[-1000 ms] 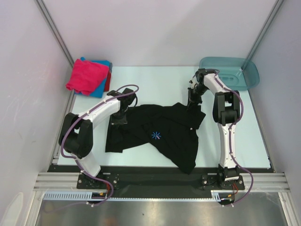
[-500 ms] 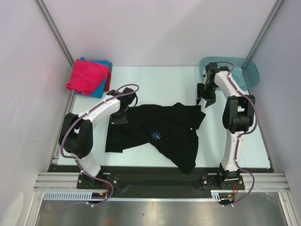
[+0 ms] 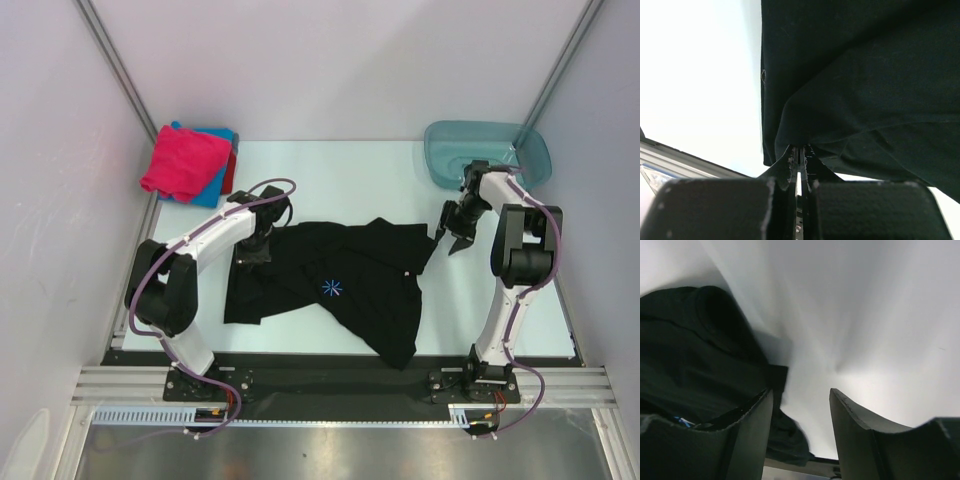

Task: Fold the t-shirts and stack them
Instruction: Flatten the tshirt out

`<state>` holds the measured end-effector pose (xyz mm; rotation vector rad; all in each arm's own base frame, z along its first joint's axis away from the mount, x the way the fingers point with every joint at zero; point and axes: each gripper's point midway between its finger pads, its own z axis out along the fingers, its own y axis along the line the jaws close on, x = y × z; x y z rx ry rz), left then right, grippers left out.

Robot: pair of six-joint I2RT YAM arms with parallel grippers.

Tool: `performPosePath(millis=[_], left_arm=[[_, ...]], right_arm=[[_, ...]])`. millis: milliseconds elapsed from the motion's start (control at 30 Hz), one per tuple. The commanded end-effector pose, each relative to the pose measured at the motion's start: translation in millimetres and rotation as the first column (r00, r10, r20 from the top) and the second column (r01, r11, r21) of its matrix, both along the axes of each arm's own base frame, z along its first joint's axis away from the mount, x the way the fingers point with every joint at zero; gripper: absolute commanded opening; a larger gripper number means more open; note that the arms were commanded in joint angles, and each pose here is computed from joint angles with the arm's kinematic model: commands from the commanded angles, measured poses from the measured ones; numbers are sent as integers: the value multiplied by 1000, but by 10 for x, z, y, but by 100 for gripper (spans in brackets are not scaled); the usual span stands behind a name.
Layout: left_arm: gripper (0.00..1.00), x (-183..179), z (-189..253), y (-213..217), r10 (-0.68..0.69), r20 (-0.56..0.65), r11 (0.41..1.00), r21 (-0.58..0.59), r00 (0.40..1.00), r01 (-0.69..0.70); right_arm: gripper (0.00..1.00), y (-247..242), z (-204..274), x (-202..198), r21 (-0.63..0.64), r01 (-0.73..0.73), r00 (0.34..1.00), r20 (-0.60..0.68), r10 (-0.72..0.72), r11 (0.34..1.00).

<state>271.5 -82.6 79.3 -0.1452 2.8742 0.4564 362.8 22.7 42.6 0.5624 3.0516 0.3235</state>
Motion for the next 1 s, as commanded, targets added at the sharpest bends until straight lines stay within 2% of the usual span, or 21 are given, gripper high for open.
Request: performPosePath(millis=[0, 167, 500, 900, 967], left_arm=[[0, 42, 74, -15, -3, 29, 1000, -12, 1000, 3], [0, 14, 59, -10, 2, 20, 1000, -11, 1000, -2], [0, -4, 40, -18, 8, 14, 1000, -18, 1000, -7], [1, -11, 7, -32, 7, -1, 1000, -23, 1000, -7], [0, -3, 14, -38, 5, 2, 1000, -23, 1000, -5]], right_arm=[[54, 222, 94, 137, 136, 14, 996, 90, -27, 991], [54, 343, -15, 123, 230, -3, 996, 84, -16, 973], [50, 378, -11, 288, 288, -46, 986, 167, -3, 956], [27, 450, 84, 354, 335, -83, 976, 218, 8, 938], [20, 456, 93, 353, 339, -86, 975, 222, 9, 937]])
